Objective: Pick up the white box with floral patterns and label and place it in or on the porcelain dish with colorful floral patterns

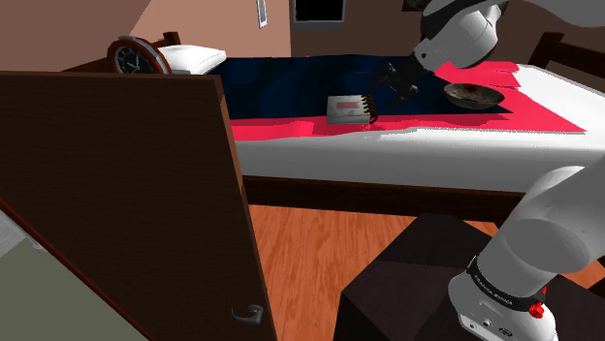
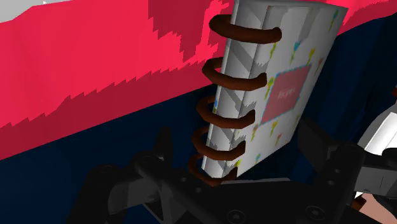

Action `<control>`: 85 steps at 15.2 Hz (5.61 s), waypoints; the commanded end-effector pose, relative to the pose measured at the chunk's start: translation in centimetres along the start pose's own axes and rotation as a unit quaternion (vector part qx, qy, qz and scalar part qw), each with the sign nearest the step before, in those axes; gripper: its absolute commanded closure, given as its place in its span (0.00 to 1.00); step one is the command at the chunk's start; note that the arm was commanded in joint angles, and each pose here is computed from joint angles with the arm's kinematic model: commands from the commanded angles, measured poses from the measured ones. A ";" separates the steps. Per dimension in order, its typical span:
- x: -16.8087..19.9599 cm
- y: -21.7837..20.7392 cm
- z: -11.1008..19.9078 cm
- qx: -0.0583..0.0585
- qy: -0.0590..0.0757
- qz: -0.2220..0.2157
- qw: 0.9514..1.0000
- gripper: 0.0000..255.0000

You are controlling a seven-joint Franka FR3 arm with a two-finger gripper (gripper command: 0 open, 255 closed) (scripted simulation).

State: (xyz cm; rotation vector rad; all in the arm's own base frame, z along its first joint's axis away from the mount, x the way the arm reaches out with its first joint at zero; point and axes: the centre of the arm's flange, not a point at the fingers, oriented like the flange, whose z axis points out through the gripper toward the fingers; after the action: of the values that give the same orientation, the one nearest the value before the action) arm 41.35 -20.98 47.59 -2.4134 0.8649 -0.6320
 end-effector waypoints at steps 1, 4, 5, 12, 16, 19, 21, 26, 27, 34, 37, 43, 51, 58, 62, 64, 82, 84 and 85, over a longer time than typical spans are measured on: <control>0.2 0.2 1.0 0.002 0.004 0.003 1.000 0.00; 0.3 0.2 2.6 0.002 0.004 0.003 1.000 0.00; 0.3 0.2 3.1 0.002 0.004 0.003 1.000 0.00; 0.3 0.2 3.4 0.002 0.004 0.003 1.000 0.00; 0.3 0.2 3.4 0.002 0.004 0.003 1.000 1.00; 0.3 0.2 3.4 0.002 0.004 0.003 1.000 1.00; 0.3 0.2 3.4 0.002 0.004 0.003 1.000 1.00; 0.7 -0.7 2.2 0.002 0.004 0.003 1.000 1.00; 0.8 -1.0 1.8 0.002 0.004 0.003 1.000 1.00; 1.7 -3.2 -1.1 0.002 0.004 0.003 1.000 1.00; 2.1 -4.1 -2.3 0.002 0.004 0.003 1.000 1.00; 2.9 -6.0 -4.7 0.002 0.004 0.003 1.000 1.00; 4.8 -1.7 -9.6 0.002 0.004 0.003 1.000 1.00; 7.0 5.6 -14.9 0.002 0.004 0.003 1.000 1.00; 8.2 9.8 -17.9 0.002 0.004 0.003 1.000 1.00; 8.8 11.9 -19.4 0.002 0.004 0.003 1.000 1.00; 13.7 29.6 -31.5 0.002 0.004 0.003 1.000 1.00; 13.5 30.2 -30.7 0.002 0.004 0.003 1.000 1.00; 13.3 30.5 -30.3 0.002 0.004 0.003 1.000 1.00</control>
State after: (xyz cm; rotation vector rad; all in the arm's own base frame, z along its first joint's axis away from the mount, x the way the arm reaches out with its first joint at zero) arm 19.77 -59.38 56.79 -2.4043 0.8746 -0.6402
